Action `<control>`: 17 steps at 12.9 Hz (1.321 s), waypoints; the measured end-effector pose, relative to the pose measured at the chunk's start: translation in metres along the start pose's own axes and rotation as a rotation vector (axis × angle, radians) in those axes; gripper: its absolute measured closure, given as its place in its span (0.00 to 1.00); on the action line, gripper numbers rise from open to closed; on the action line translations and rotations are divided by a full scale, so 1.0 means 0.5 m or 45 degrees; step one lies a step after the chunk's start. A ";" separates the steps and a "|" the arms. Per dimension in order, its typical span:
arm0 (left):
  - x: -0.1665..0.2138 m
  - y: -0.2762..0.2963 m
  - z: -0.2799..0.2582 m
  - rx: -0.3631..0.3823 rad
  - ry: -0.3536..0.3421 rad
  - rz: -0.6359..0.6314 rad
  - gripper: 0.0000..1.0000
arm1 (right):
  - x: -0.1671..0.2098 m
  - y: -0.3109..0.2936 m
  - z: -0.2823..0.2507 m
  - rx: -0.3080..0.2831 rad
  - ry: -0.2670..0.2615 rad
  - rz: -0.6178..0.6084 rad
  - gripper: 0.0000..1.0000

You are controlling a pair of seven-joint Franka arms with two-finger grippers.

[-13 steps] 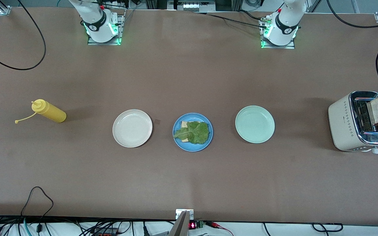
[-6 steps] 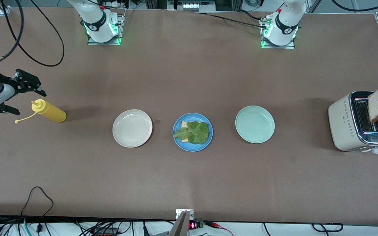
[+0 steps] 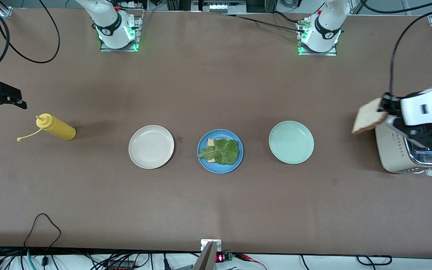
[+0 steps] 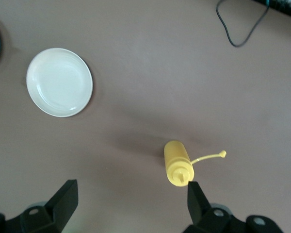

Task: Make sandwich in blue plate with both arms
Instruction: 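Carry the bread with the left gripper and lay it on the lettuce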

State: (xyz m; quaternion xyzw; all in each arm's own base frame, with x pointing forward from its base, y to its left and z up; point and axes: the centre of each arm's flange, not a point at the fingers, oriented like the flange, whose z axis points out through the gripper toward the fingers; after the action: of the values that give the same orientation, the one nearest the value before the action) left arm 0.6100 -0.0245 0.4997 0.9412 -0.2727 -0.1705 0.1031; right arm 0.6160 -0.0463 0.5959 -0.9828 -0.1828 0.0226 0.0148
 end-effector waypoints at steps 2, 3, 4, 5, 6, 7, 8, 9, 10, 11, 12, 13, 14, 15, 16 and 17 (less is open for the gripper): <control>0.079 0.102 0.047 -0.202 0.008 0.042 0.90 | -0.002 -0.001 0.015 0.006 -0.031 0.004 0.00; 0.115 0.141 0.073 -0.345 0.015 0.029 0.90 | -0.005 -0.001 0.023 0.013 -0.051 0.010 0.00; 0.151 0.163 0.099 -0.480 0.035 0.010 0.90 | -0.009 0.002 0.033 0.024 -0.076 0.018 0.00; 0.190 0.171 0.128 -0.603 0.071 -0.005 0.90 | -0.012 0.006 0.045 0.036 -0.104 0.025 0.00; 0.228 0.171 0.159 -0.718 0.113 -0.019 0.90 | -0.013 0.009 0.054 0.042 -0.119 0.035 0.00; 0.268 0.165 0.197 -0.820 0.156 -0.042 0.90 | -0.010 0.010 0.065 0.045 -0.131 0.058 0.00; 0.305 0.161 0.235 -0.909 0.201 -0.057 0.90 | -0.004 0.008 0.080 0.048 -0.147 0.111 0.00; 0.343 0.168 0.272 -0.998 0.259 -0.051 0.90 | 0.003 -0.001 0.094 0.047 -0.165 0.193 0.00; 0.383 0.185 0.310 -1.072 0.330 -0.046 0.90 | 0.011 -0.014 0.105 0.042 -0.180 0.271 0.00; 0.419 0.209 0.349 -1.120 0.402 -0.053 0.90 | 0.018 -0.025 0.112 0.029 -0.187 0.310 0.00; 0.448 0.235 0.385 -1.140 0.469 -0.053 0.90 | 0.025 -0.033 0.111 -0.010 -0.176 0.323 0.00; 0.470 0.259 0.416 -1.152 0.529 -0.038 0.90 | 0.033 -0.035 0.105 -0.064 -0.151 0.321 0.00; 0.486 0.274 0.448 -1.166 0.581 -0.016 0.90 | 0.035 -0.038 0.096 -0.100 -0.136 0.316 0.00; 0.498 0.280 0.483 -1.174 0.622 0.009 0.90 | 0.032 -0.043 0.089 -0.111 -0.134 0.317 0.00; 0.506 0.278 0.521 -1.176 0.642 0.034 0.90 | 0.025 -0.045 0.087 -0.110 -0.138 0.322 0.00; 0.512 0.271 0.558 -1.182 0.648 0.051 0.90 | 0.016 -0.048 0.087 -0.107 -0.144 0.326 0.00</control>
State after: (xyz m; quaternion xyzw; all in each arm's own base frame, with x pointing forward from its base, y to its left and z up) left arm 0.6429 -0.3056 0.2137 0.8028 -0.1527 -0.0375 0.5751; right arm 0.6128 -0.0200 0.5529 -0.9950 -0.0573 0.0718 -0.0399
